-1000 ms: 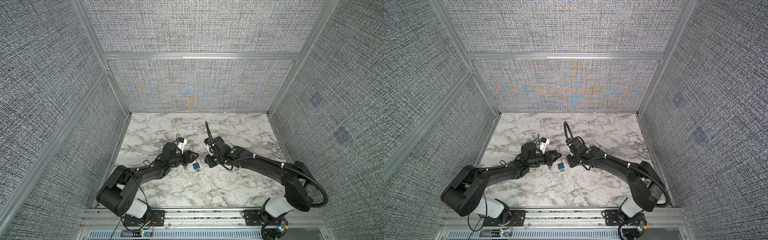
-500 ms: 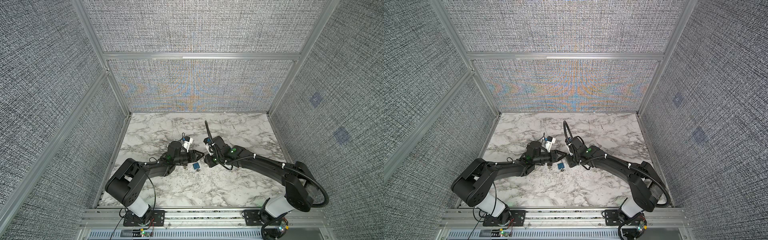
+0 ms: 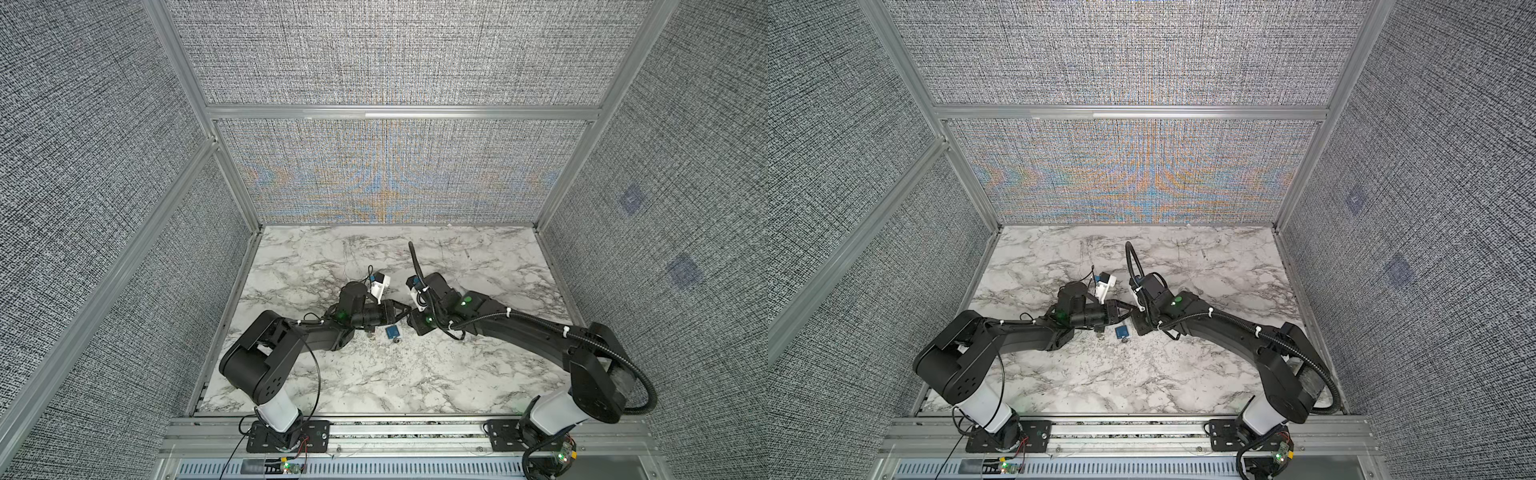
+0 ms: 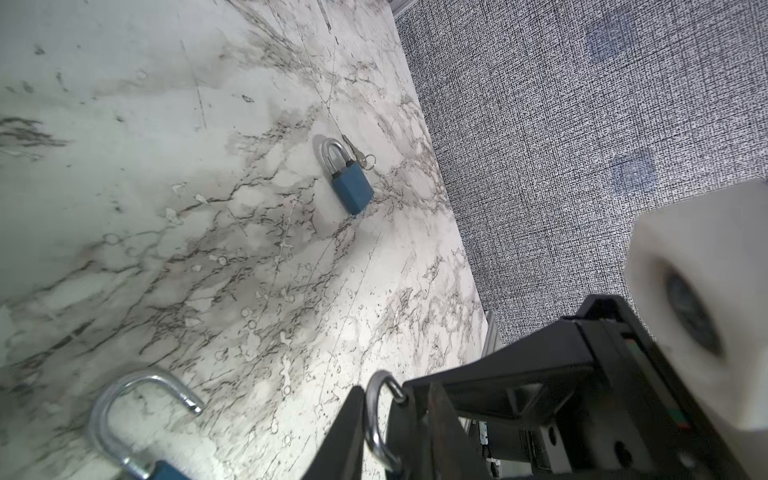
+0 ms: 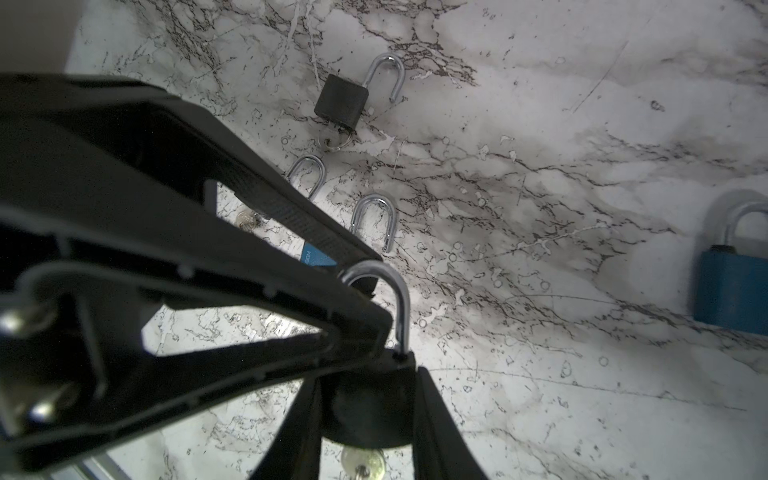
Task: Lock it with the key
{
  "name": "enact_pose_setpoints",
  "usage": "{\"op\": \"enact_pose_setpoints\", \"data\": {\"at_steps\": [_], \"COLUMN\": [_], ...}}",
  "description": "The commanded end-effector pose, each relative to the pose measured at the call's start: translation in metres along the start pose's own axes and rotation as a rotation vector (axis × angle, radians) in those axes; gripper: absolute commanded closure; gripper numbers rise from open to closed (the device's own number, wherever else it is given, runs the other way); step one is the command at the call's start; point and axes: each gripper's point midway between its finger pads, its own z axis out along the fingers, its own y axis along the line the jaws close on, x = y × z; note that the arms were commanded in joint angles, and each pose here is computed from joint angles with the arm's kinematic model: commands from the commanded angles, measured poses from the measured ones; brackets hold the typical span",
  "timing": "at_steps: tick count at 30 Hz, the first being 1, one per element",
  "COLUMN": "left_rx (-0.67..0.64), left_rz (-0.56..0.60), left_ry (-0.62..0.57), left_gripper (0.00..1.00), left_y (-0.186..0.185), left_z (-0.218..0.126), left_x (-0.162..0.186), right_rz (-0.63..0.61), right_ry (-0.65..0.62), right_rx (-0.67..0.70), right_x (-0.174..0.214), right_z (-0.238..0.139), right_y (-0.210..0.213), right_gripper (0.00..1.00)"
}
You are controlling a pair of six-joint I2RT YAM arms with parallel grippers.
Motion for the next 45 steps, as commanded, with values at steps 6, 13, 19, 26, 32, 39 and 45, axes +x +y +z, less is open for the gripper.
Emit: {"op": "enact_pose_setpoints", "data": {"at_steps": [6,13,19,26,32,39,45], "left_rx": [0.039,0.036,0.035,0.065,0.043,-0.003,-0.017], "left_rz": [0.016,0.008,-0.004,-0.020,-0.033,-0.043,-0.059], "left_ry": [0.004,0.014,0.010,-0.043,-0.102,-0.156,-0.179], "left_gripper": [0.81,0.94,1.00,1.00,1.00,1.00,1.00], "left_y": [-0.008,-0.006,-0.006,-0.021,-0.036,-0.050,-0.056], "left_z": [0.004,0.006,0.005,0.000,-0.007,-0.018,-0.021], "left_x": [-0.002,0.000,0.000,-0.013,-0.033,-0.051,-0.060], "right_rz": [0.004,0.004,0.011,0.079,0.161,0.155,0.119], "right_ry": [-0.017,-0.026,-0.040,-0.103,-0.235,-0.353,-0.466], "right_rx": [-0.002,-0.003,-0.006,-0.056,-0.126,-0.151,-0.132], "right_x": [-0.006,-0.009,-0.012,-0.018,-0.023,-0.021,-0.036], "right_z": [-0.004,-0.006,-0.008,-0.017,-0.042,-0.057,-0.071], "right_y": [0.002,0.003,0.003,0.005,-0.001,-0.006,-0.008], "right_gripper": [0.81,0.81,0.81,0.34,0.33,0.35,0.38]}}
